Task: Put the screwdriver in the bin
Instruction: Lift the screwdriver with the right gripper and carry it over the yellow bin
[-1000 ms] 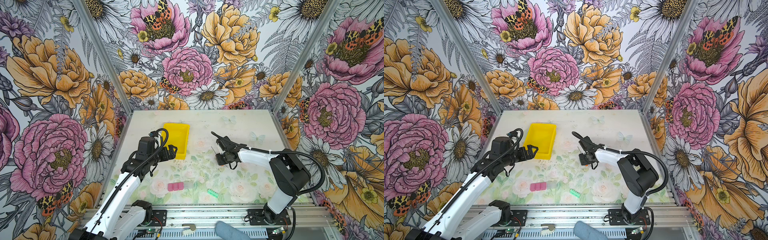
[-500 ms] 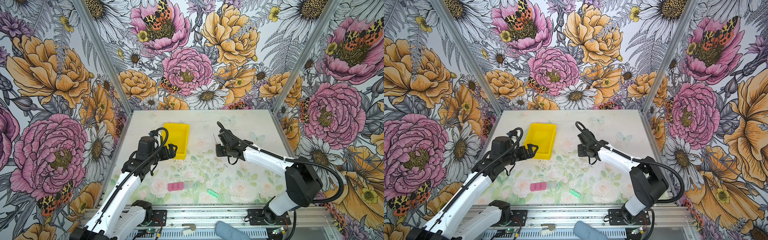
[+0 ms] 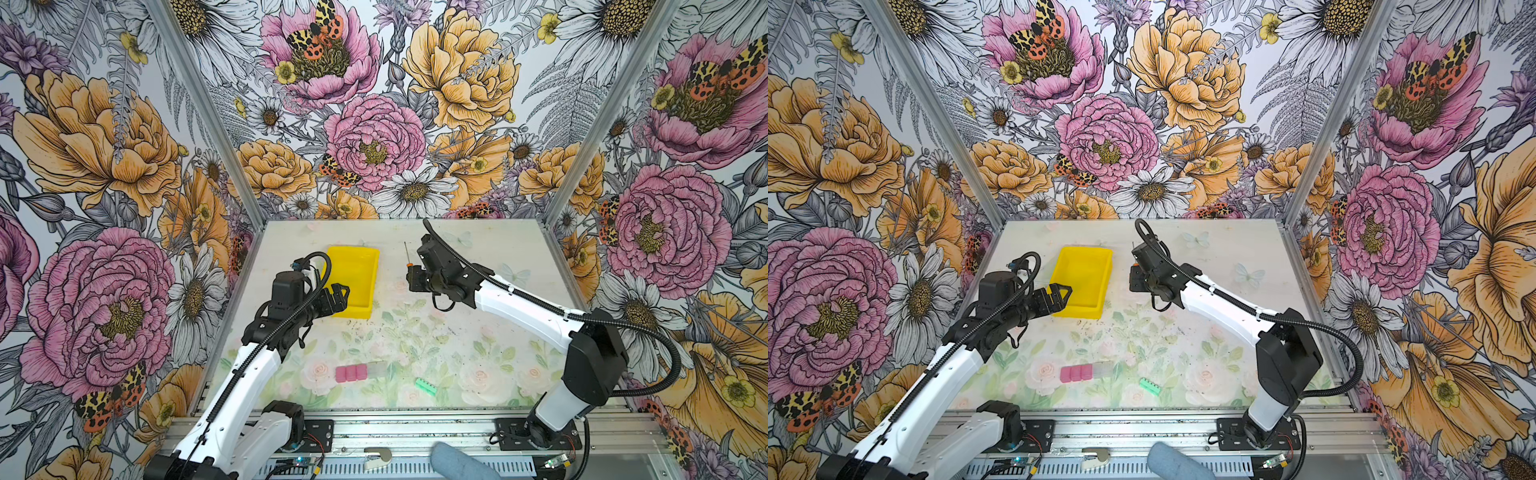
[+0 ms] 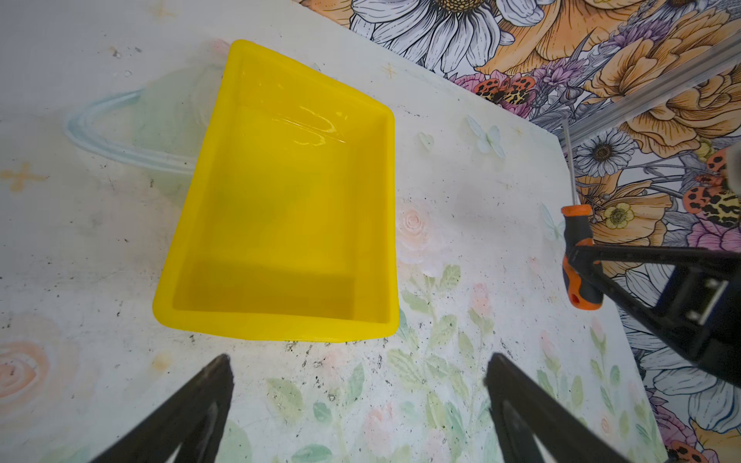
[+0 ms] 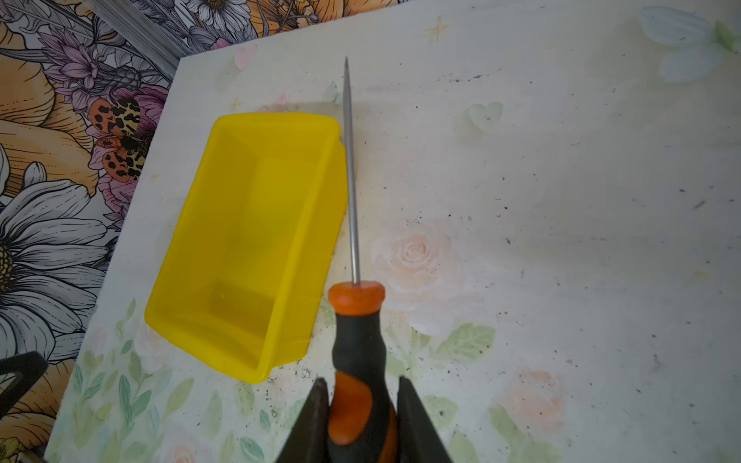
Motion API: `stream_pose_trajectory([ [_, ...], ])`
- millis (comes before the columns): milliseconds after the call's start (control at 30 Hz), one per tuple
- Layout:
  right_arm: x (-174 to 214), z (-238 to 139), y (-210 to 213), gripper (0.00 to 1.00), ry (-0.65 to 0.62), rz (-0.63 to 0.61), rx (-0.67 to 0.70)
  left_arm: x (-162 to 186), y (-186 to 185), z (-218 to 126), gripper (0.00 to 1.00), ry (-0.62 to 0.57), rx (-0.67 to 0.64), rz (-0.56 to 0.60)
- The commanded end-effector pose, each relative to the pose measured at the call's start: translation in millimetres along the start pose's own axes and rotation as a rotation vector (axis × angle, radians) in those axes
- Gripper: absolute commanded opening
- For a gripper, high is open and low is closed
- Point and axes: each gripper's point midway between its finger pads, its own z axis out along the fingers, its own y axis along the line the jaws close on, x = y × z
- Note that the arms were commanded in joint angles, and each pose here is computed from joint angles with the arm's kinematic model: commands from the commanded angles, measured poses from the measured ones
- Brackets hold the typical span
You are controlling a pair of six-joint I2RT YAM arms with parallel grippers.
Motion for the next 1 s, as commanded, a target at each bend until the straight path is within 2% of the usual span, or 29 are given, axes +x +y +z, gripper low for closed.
stream_pose_trajectory([
  [0, -6.4, 7.1, 20.5, 0.00, 0.001, 0.017, -0.038, -6.4, -2.4, 1.6, 0.99, -0.027, 0.025, 0.014],
  [267, -11.5, 25.1, 56.4, 0.00, 0.015, -0.002, -0.097, -10.7, 8.2, 2.1, 0.99, -0.041, -0.003, -0.038],
  [433, -16.0, 39.4, 67.7, 0.00, 0.026, 0.034, -0.123, -6.9, 20.8, -0.1, 0.99, -0.052, -0.038, -0.080],
  [633, -10.3, 54.7, 97.8, 0.00, 0.051, 0.060, -0.190, -4.5, 25.9, -0.2, 0.99, -0.046, -0.063, -0.080],
  [967, -7.1, 79.4, 121.3, 0.00, 0.085, 0.101, -0.254, 0.7, 30.2, 1.1, 0.99, -0.038, -0.074, -0.087],
])
